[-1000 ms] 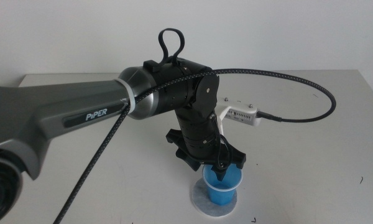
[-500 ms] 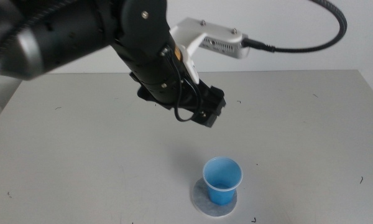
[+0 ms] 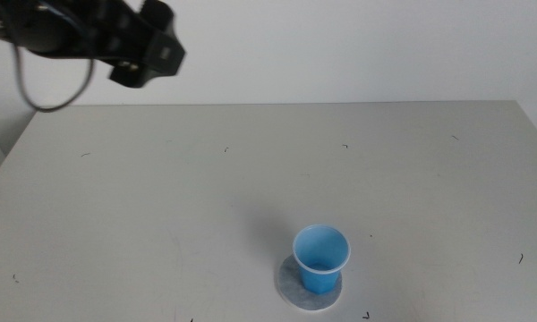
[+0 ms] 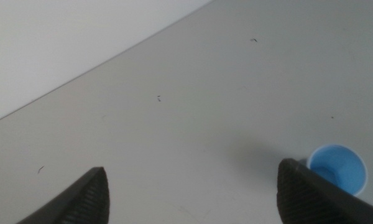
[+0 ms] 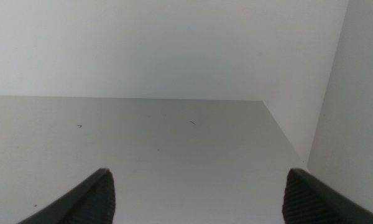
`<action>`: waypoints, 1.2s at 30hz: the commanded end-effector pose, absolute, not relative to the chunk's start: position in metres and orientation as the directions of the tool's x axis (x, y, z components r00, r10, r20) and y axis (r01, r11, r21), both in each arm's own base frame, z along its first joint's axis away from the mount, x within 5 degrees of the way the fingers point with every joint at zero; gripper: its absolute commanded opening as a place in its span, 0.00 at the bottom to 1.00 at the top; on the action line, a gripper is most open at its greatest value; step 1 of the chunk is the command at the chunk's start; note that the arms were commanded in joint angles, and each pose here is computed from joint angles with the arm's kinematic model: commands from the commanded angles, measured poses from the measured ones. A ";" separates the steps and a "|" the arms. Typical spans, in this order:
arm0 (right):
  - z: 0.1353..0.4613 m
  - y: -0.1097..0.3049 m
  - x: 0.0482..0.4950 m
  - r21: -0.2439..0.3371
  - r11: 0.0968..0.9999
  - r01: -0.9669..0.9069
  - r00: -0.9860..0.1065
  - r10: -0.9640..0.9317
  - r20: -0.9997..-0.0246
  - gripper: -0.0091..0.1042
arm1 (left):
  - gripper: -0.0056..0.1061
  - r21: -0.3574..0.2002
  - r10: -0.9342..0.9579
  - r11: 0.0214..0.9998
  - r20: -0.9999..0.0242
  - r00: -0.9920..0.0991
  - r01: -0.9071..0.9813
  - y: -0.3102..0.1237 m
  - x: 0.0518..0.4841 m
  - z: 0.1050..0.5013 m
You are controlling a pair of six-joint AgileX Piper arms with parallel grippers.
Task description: Place an empty cup on a cup mat.
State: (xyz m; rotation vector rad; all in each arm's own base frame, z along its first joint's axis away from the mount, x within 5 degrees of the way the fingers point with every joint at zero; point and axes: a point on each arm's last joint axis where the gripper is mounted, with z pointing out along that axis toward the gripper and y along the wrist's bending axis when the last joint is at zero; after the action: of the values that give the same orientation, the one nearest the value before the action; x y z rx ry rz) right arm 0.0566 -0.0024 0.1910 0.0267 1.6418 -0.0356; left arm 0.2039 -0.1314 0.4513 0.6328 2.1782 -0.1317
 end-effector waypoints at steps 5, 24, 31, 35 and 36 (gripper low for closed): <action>0.202 -0.002 0.055 -0.026 0.999 0.035 0.035 -0.027 -0.999 0.91 | 0.87 0.075 0.226 0.915 -0.909 -0.351 0.396 -0.067 0.170 0.457; 0.202 -0.002 0.055 -0.026 0.999 0.035 0.035 -0.027 -0.999 0.91 | 0.87 -0.134 -0.128 0.985 -0.989 -0.069 0.108 -0.010 0.080 0.323; 0.202 -0.002 0.055 -0.026 0.999 0.035 0.035 -0.027 -0.999 0.91 | 0.97 -0.105 -0.106 0.991 -0.994 0.014 0.082 -0.006 0.065 0.262; 0.202 -0.002 0.055 -0.026 0.999 0.035 0.035 -0.027 -0.999 0.91 | 0.99 -0.116 -0.121 0.991 -0.989 0.080 0.065 -0.003 0.060 0.228; 0.202 -0.002 0.055 -0.026 0.999 0.035 0.035 -0.027 -0.999 0.91 | 0.99 -0.121 -0.126 0.991 -0.988 0.089 0.062 -0.003 0.059 0.218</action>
State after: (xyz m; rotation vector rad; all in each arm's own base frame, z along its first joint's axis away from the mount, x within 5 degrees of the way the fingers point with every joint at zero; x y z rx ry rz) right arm 0.0566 -0.0024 0.1910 0.0267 1.6418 -0.0356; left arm 0.0598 -0.0054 0.2123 -0.0180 1.5991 -0.1419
